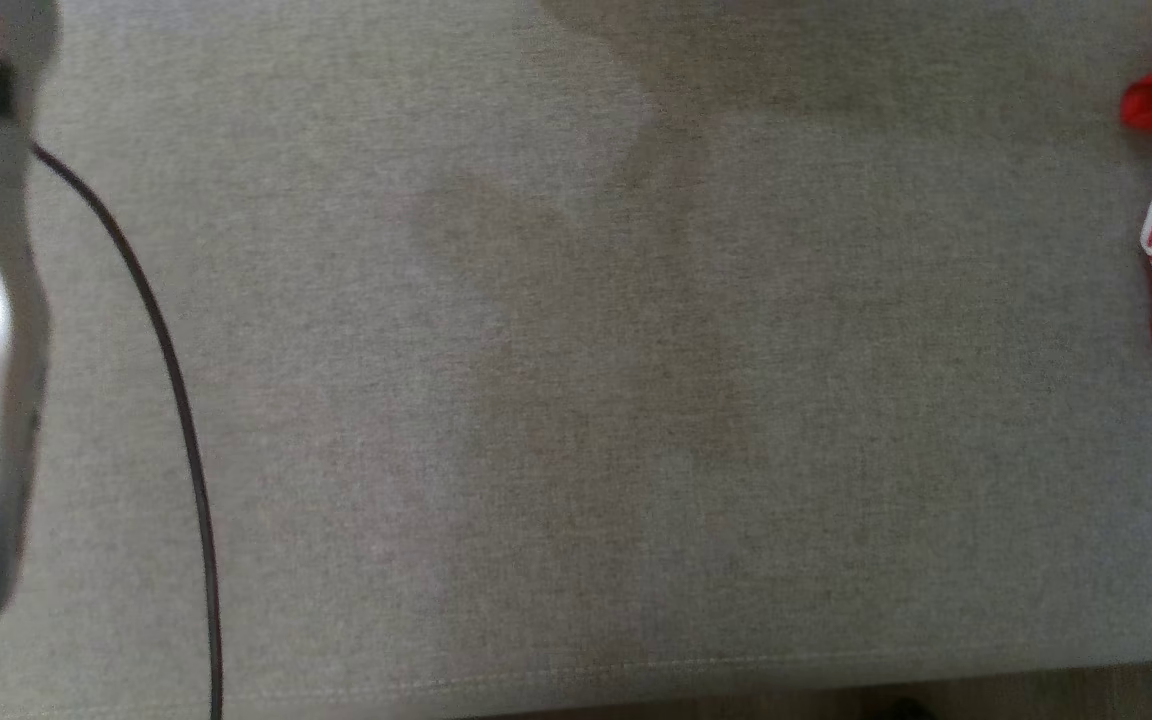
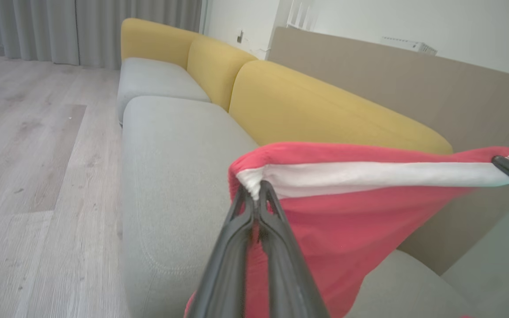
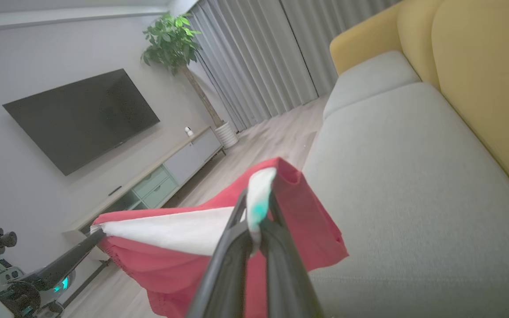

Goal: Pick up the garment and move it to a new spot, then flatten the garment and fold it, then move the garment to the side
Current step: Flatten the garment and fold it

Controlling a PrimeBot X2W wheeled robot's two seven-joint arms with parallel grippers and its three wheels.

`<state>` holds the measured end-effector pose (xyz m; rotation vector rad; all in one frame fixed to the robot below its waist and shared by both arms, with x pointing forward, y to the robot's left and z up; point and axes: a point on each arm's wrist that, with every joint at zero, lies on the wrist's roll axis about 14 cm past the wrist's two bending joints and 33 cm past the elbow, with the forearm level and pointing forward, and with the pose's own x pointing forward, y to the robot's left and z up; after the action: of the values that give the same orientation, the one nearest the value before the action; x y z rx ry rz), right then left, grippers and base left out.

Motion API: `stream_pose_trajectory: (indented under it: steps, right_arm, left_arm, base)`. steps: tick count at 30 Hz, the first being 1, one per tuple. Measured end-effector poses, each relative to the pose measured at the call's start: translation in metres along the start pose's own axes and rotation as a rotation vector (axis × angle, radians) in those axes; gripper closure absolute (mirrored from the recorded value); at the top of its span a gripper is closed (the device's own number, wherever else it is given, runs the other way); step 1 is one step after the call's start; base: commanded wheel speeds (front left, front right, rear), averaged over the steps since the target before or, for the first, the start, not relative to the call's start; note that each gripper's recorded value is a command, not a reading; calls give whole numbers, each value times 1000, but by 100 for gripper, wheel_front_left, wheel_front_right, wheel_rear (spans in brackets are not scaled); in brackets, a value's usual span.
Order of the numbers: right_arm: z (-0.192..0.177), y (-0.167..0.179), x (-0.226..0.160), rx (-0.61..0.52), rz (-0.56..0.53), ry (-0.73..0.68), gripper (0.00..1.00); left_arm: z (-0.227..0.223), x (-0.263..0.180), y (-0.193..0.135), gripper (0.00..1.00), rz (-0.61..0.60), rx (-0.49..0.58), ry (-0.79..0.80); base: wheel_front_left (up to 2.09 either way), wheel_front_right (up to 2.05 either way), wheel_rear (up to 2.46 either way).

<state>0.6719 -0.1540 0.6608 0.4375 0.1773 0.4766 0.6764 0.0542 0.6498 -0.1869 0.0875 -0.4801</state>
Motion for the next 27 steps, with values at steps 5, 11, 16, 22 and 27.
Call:
stream_pose_trajectory:
  steps: [5, 11, 16, 22, 27]
  right_arm:
    - [37, 21, 0, -58, 41, -73, 100]
    - [-9, 17, 2, -111, 40, 72, 100]
    - [-101, -16, -28, -38, -15, 302, 100]
    - [-174, -42, -100, 60, -114, 509, 100]
    - [-200, -37, -149, 119, -150, 596, 100]
  left_arm:
    - [32, 12, -10, 100, -16, 3, -68]
    - [-23, 13, -17, 100, -51, -39, 76]
    - [-115, -16, -34, 100, -125, -103, 290]
    - [-205, -110, -58, 100, -249, -125, 658]
    - [-208, -169, -72, 100, -311, -143, 737]
  base:
    - [0, 0, 0]
    - [0, 0, 0]
    - [0, 0, 0]
    - [0, 0, 0]
    - [0, 0, 0]
